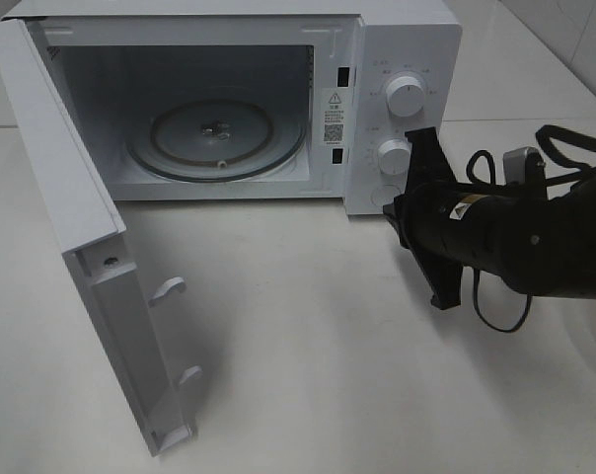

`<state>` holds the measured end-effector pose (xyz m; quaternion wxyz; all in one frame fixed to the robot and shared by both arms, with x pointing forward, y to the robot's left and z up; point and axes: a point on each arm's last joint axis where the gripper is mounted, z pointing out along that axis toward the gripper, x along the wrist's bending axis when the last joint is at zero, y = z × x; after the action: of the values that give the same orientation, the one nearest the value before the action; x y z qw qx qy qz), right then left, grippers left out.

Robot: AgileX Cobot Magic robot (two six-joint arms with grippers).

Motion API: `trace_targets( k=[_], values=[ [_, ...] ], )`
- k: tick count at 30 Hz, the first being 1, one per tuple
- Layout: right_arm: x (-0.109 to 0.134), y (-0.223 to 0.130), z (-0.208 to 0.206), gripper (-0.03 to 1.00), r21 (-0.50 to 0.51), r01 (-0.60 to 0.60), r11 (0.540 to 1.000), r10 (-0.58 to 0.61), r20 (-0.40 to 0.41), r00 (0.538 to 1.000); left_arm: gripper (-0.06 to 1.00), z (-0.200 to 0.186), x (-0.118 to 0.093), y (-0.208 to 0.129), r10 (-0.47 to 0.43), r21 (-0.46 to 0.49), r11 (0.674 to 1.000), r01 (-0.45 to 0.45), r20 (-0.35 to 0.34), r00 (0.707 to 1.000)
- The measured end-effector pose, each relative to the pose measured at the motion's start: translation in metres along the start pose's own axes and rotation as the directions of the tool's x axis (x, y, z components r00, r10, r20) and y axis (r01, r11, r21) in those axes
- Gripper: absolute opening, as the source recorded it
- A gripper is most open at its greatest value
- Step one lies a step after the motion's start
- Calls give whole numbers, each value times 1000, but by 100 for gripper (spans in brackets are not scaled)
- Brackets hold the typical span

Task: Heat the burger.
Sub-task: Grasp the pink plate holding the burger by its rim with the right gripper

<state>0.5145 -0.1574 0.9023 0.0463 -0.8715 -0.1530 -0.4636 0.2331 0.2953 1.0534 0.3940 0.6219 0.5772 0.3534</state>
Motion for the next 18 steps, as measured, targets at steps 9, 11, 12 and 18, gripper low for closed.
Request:
trace_targets(
  k=[9,11,12,18],
  values=[
    [0,-9,-20,0,166,269,949,-289,107,951,99,0,0,0,0,0,1000,0,0,1000],
    [-2,-11,-24,1,212,339,916,-370,125,921,99,0,0,0,0,0,1000,0,0,1000],
    [-4,-11,-25,1,238,378,895,-416,135,899,99,0,0,0,0,0,1000,0,0,1000],
    [-5,-13,-31,2,408,607,681,-712,177,679,99,0,0,0,0,0,1000,0,0,1000]
  ],
)
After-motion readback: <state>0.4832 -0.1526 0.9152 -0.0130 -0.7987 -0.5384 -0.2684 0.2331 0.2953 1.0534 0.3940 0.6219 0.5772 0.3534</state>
